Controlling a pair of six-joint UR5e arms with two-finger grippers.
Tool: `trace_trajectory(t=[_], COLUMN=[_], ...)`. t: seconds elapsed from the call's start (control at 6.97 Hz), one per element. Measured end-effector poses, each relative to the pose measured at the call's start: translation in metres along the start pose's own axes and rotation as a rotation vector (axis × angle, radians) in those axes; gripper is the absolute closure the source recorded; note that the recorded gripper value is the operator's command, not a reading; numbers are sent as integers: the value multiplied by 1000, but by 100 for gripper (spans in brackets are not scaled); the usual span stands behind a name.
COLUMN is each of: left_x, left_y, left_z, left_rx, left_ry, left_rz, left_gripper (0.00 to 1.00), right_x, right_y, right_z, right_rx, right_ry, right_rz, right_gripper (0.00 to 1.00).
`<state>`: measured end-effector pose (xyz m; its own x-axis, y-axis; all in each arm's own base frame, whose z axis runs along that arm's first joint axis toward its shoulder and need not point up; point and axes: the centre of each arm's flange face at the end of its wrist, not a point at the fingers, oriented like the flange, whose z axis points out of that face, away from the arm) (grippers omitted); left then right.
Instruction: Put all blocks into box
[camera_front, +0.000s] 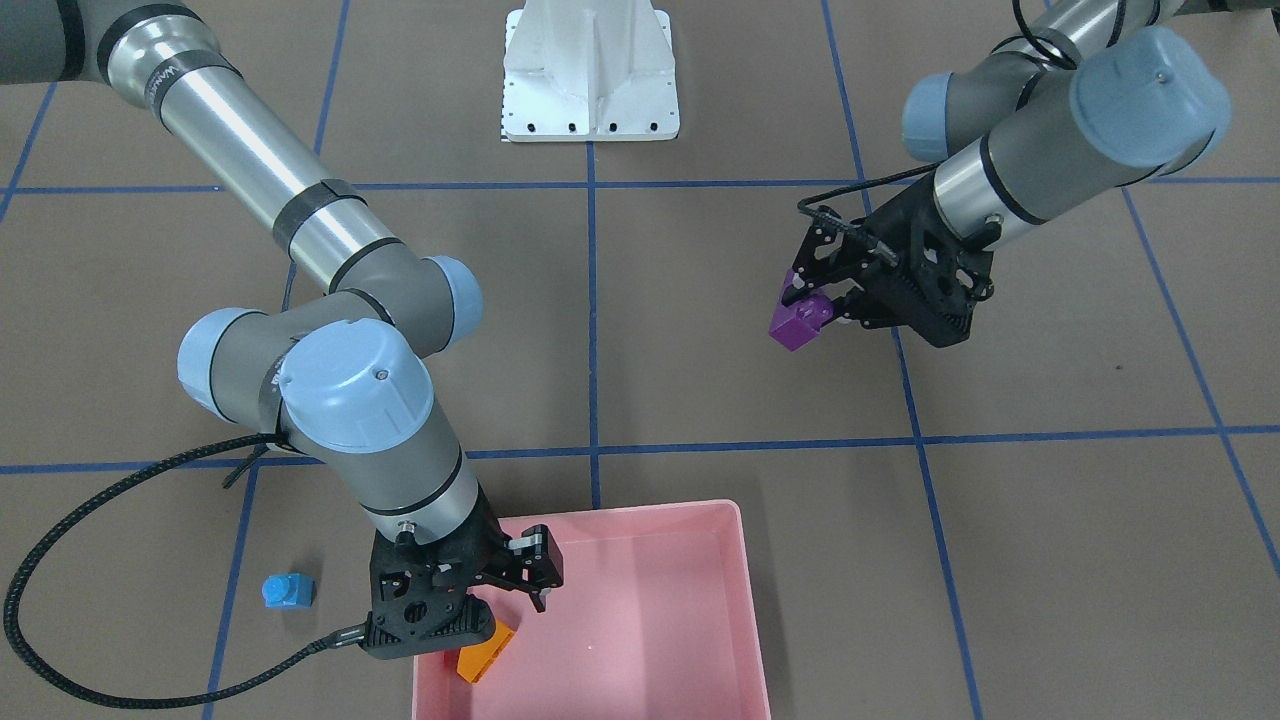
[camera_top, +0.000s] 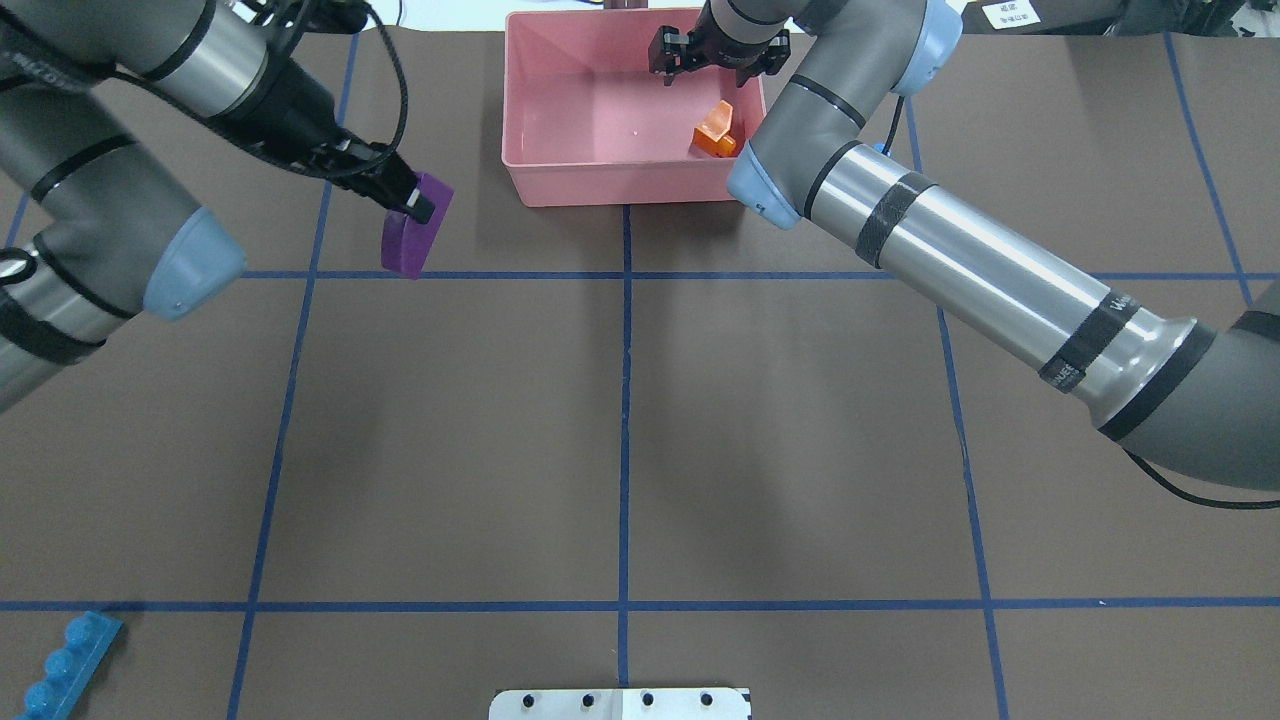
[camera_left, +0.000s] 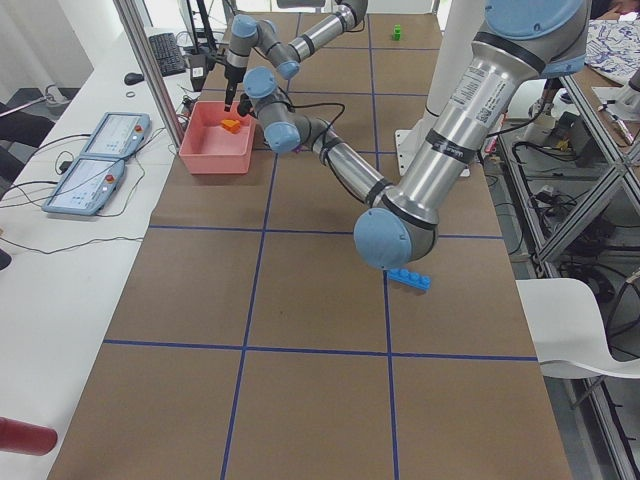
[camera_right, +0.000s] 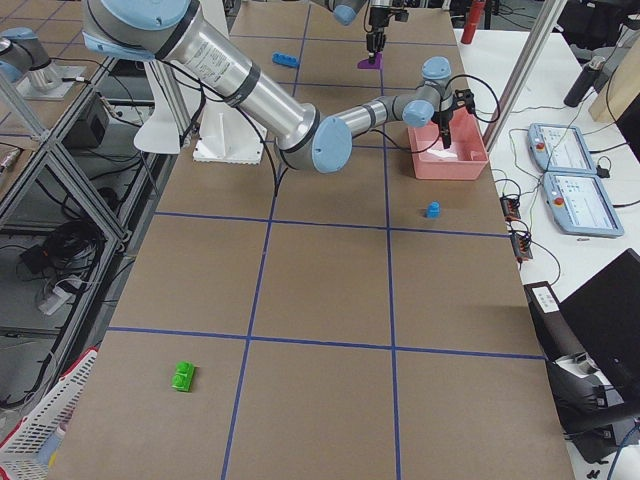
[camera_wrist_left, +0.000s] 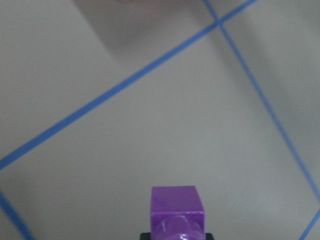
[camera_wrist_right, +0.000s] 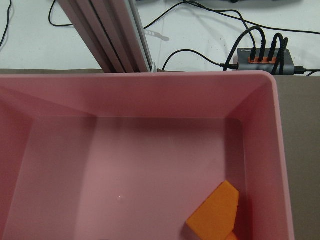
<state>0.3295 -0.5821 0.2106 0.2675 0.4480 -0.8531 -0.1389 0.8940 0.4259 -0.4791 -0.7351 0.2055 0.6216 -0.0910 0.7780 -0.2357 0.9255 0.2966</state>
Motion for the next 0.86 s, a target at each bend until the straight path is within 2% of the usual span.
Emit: trace_trajectory(t=[0.29,0.43,0.72,0.86], left_x=[23,27,32,43], left_y=[-103,-142,-181,-196], left_z=[22,29,34,48], left_rx=[56,81,160,217], left_ry=[-71,-92,-136,-182], left_rz=[-44,-49,-60,-71], left_gripper=[100,100,100,100], right_x=[2,10,52,81], right_y=[-4,-4,15,30], right_z=[-22,-39,-67,-74], right_rx=[-10,-24,-48,-54], right_ry=[-7,-12,-34,-42], right_rz=[-4,-11,-56,-78], right_gripper=[1,1,1,1])
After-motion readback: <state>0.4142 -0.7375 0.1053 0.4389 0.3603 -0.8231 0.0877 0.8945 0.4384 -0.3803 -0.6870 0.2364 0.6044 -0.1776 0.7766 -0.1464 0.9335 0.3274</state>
